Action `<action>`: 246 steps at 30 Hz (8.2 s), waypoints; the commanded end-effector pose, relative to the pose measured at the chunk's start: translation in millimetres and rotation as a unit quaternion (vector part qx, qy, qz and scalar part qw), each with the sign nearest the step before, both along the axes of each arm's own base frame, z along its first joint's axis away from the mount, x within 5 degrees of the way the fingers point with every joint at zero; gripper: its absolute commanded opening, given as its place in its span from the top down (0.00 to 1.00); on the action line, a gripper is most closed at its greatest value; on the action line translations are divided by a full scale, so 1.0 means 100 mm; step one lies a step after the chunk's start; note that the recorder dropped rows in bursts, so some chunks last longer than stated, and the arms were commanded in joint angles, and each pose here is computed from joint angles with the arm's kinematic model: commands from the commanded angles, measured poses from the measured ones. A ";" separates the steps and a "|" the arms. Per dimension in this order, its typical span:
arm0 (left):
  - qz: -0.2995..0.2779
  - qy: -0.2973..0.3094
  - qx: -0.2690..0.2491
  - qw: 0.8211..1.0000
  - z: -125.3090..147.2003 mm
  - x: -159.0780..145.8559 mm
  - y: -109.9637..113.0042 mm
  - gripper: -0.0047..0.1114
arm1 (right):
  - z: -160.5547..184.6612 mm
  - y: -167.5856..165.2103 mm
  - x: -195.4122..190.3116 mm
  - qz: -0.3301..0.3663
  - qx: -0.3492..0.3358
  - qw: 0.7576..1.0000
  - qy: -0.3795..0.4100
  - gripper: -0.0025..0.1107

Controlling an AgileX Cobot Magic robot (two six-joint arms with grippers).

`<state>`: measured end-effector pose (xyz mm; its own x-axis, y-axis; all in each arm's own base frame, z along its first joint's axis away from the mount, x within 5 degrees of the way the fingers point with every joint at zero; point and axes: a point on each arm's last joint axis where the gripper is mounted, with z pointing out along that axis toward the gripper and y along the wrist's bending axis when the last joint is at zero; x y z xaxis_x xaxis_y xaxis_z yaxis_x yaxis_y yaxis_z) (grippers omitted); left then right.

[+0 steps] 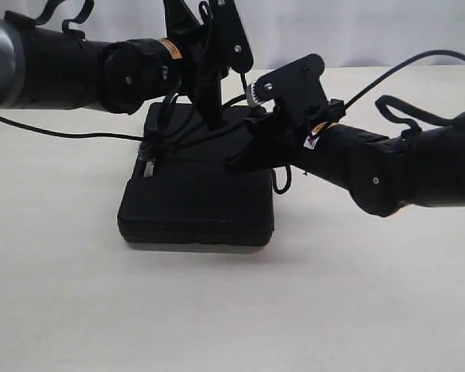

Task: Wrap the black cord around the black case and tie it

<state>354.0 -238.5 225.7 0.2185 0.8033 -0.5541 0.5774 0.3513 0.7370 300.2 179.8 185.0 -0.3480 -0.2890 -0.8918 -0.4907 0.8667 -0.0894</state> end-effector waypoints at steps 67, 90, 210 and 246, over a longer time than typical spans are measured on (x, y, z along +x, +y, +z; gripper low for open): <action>0.001 -0.003 -0.008 1.000 0.06 -0.01 0.00 0.96 | 0.42 -0.59 0.44 0.146 0.197 0.968 0.047 0.65; 0.000 -0.001 -0.006 1.000 0.06 -0.01 0.00 0.96 | -0.13 -0.60 0.50 0.177 0.080 0.976 0.094 0.94; -0.132 0.170 0.193 0.957 -0.84 -0.17 -0.04 0.96 | 0.48 -0.58 0.71 -0.006 0.105 0.994 0.024 0.94; -0.120 0.087 0.178 0.973 -0.80 -0.16 -0.24 0.68 | -0.33 -1.71 0.91 -0.255 0.002 0.952 0.169 0.94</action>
<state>339.1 -255.5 144.4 0.3406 0.8940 -0.2913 0.7587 -0.0783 0.6467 393.5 16.8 158.7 -0.6890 0.0011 -0.7247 -0.0190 0.9996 0.0196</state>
